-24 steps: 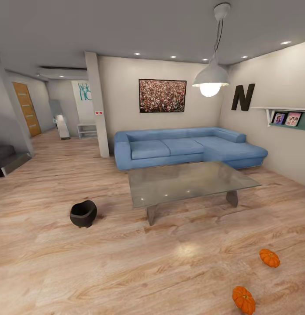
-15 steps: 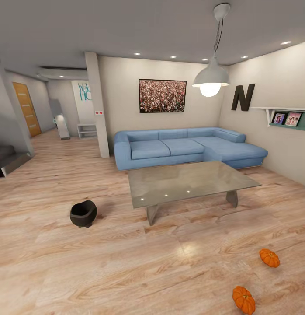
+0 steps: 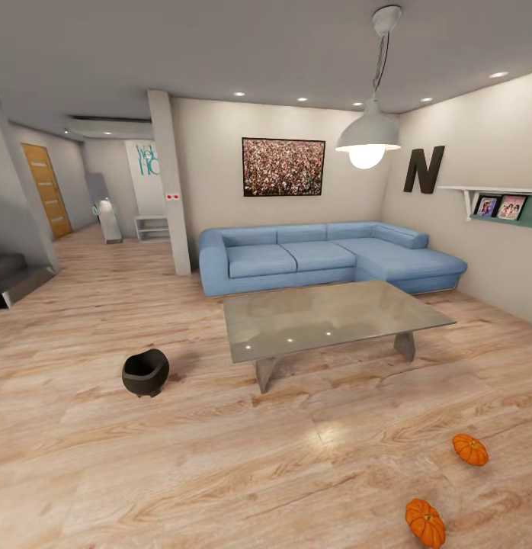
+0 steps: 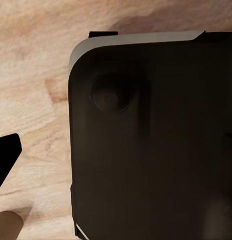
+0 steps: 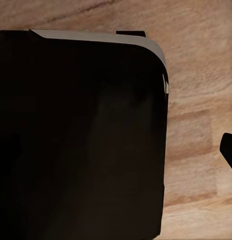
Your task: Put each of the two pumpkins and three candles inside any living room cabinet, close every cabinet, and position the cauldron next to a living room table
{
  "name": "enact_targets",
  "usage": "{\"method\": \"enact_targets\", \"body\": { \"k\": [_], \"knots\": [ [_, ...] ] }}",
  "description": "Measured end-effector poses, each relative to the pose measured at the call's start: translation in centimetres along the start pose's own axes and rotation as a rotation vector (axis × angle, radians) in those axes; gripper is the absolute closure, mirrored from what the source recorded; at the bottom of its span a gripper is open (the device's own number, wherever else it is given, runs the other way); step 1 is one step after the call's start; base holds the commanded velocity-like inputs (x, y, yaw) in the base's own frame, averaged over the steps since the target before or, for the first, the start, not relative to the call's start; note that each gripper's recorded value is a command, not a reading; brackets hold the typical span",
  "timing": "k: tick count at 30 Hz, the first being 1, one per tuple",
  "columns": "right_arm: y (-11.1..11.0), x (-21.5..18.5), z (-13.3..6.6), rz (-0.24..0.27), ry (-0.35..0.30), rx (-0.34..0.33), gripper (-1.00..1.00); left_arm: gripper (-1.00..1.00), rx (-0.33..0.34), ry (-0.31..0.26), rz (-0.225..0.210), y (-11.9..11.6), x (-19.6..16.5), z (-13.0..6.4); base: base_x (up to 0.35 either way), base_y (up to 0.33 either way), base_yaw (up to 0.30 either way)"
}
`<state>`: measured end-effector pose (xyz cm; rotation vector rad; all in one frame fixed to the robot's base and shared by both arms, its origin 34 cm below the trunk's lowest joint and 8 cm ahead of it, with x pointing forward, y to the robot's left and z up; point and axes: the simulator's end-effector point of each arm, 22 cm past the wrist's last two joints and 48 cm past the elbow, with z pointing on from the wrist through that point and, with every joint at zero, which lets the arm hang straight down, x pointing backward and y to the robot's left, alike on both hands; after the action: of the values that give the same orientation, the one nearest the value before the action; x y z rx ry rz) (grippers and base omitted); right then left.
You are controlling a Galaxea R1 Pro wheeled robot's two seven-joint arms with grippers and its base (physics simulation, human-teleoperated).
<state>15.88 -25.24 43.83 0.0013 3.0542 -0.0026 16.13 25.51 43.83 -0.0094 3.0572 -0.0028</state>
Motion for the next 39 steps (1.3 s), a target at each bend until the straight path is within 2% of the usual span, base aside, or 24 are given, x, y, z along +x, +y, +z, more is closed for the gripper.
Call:
{"method": "enact_targets", "body": {
  "k": [23, 39],
  "knots": [
    [0.11, -0.12, 0.00, 0.000, -0.006, -0.005, -1.00, -1.00, 0.000, -0.001, -0.001, 0.02, 0.04, -0.01, 0.000, 0.000, -0.009],
    [0.99, 0.33, -0.04, -0.003, 0.006, -0.046, -1.00, -1.00, 0.000, 0.000, 0.002, 0.00, 0.25, -0.02, 0.000, 0.052, -0.224]
  ]
}}
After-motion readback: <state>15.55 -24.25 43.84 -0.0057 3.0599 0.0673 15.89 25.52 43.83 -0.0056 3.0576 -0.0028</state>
